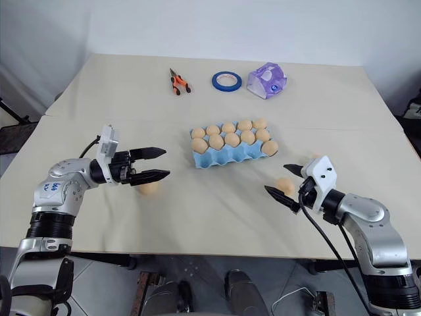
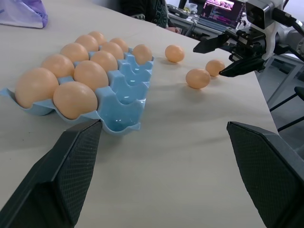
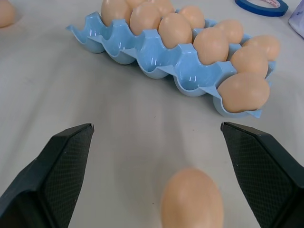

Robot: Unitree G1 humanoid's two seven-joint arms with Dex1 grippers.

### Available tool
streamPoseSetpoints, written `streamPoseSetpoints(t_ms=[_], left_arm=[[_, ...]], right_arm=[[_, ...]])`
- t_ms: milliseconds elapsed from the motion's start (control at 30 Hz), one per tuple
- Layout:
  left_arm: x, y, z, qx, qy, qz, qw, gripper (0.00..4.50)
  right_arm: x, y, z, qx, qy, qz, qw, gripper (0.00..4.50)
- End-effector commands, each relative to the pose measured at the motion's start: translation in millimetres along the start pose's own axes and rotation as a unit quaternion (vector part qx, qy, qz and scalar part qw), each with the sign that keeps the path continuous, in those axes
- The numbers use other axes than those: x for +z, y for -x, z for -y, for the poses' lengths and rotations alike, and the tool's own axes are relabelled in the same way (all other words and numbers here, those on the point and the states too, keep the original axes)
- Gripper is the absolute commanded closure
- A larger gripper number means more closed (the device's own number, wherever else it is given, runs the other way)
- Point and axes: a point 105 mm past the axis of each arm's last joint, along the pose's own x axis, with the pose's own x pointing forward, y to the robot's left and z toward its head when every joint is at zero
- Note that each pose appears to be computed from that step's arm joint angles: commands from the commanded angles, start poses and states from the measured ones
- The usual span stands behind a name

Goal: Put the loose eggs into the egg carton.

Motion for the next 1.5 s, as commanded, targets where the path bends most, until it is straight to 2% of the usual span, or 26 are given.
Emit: streamPoseSetpoints(t_ms=[33, 1033, 1267, 1500], left_arm=[[14, 2, 1, 0.001, -0.035, 0.018, 0.999, 0.02], [14, -7, -3, -0.002, -0.031, 0.023, 0.999, 0.02], [14, -8, 1, -0.014, -0.044, 0.023, 0.999, 0.02], [12, -27, 7, -0.064, -0.054, 0.014, 0.996, 0.02]], right_arm=[[10, 7, 6, -0.014, 0.019, 0.013, 1.000, 0.00], [18, 25, 15, -0.069, 0.030, 0.010, 0.997, 0.00], [21, 49, 21, -0.140, 0.004, 0.021, 0.990, 0.00], [2, 101, 22, -0.253, -0.047, 0.003, 0.966, 0.00]])
